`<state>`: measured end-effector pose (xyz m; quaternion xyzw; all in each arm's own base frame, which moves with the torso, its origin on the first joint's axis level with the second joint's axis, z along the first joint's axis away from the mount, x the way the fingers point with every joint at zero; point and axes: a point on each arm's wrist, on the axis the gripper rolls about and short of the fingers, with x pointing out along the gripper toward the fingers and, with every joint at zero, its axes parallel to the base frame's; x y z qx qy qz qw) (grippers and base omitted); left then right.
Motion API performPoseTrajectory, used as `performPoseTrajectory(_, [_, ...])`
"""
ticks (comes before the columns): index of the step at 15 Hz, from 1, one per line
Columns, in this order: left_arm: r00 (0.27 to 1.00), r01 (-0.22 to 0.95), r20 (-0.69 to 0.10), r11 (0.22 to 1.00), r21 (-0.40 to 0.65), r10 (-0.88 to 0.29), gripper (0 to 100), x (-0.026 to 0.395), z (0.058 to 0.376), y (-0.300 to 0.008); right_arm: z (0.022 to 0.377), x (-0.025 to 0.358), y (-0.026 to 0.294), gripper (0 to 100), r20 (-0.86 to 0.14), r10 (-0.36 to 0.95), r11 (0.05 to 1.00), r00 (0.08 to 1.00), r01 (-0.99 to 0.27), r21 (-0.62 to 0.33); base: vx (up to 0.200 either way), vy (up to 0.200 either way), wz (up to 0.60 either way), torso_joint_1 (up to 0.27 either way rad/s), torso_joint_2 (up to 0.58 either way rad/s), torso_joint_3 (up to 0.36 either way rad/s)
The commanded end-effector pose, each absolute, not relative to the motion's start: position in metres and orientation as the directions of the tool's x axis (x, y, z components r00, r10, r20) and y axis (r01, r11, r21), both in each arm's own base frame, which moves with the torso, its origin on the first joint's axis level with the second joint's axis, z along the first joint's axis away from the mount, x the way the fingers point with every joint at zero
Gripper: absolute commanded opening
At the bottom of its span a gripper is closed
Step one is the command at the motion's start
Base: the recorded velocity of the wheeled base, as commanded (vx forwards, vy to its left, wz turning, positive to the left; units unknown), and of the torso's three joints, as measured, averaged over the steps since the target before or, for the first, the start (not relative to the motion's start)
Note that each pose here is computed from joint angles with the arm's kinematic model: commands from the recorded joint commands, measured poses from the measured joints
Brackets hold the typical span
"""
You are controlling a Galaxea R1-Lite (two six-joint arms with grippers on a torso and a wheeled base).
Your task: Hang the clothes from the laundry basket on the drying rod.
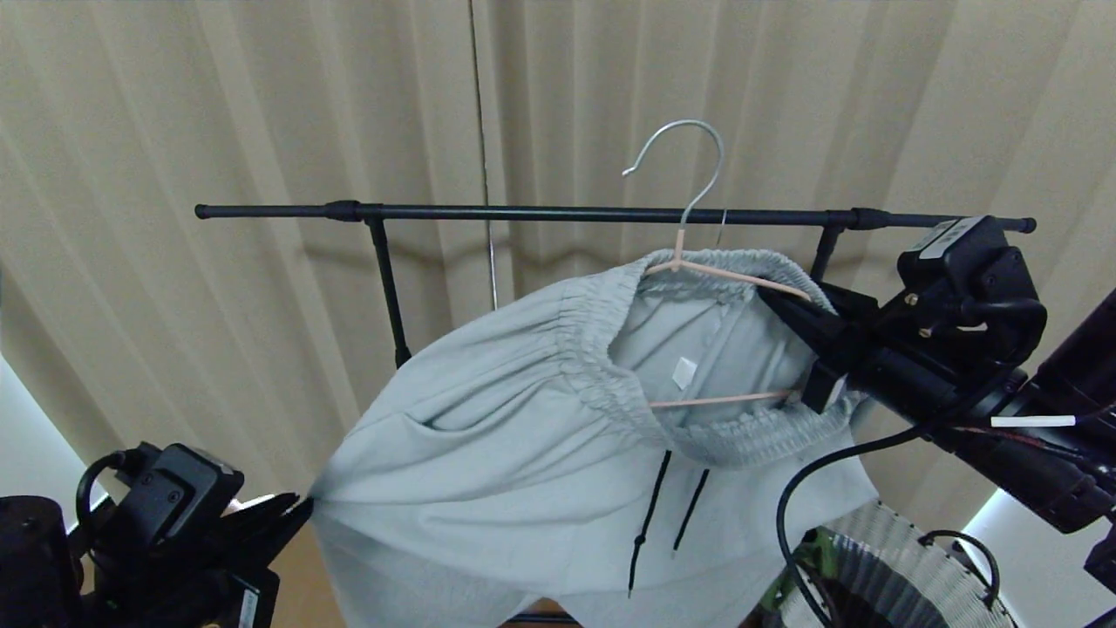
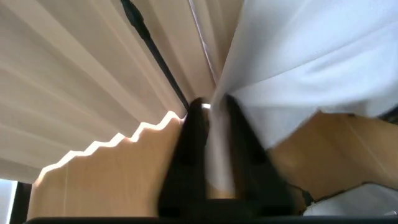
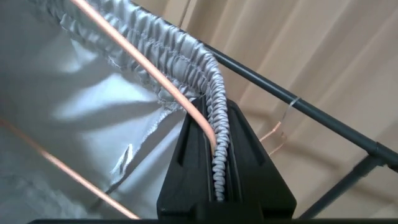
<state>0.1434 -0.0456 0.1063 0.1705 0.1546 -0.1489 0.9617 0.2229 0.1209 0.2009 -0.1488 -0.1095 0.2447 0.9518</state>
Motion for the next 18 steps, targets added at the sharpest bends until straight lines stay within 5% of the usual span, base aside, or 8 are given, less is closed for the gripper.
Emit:
performPoseTrajectory(1, [0.918, 0.348, -0.296, 0.894, 0.283, -0.263, 100, 0.138, 0.115, -0.048, 0.2, 0.223, 0.121, 0, 0.13, 0.498, 0.835, 0.857, -0.434, -0.338, 0.0, 0.0, 0.0, 0.0, 0.0, 0.0])
performPoseTrajectory(4, [0.938, 0.334, -0.193, 0.9, 0.281, -0.288, 100, 0.127, 0.13, -0.046, 0.196, 0.223, 0.12, 0, 0.107, 0.461, 0.852, 0.881, -0.404, -0.334, 0.0, 0.0, 0.0, 0.0, 0.0, 0.0])
performPoseTrajectory(8, [0.958, 0.267, 0.032, 0.924, 0.274, -0.286, 100, 0.101, 0.161, -0.036, 0.175, 0.218, 0.113, 0, -0.108, 0.268, 0.889, 0.957, -0.289, -0.356, 0.0, 0.0, 0.0, 0.0, 0.0, 0.0])
performPoseTrajectory(11, [0.95, 0.241, 0.133, 0.934, 0.264, -0.283, 100, 0.079, 0.166, -0.028, 0.171, 0.22, 0.11, 0, -0.126, 0.155, 0.916, 0.98, -0.19, -0.354, 0.0, 0.0, 0.0, 0.0, 0.0, 0.0])
performPoseTrajectory(18, [0.953, 0.263, 0.078, 0.926, 0.269, -0.294, 100, 0.072, 0.155, -0.026, 0.169, 0.224, 0.104, 0, -0.128, 0.036, 0.937, 0.991, -0.078, -0.34, 0.0, 0.0, 0.0, 0.0, 0.0, 0.0])
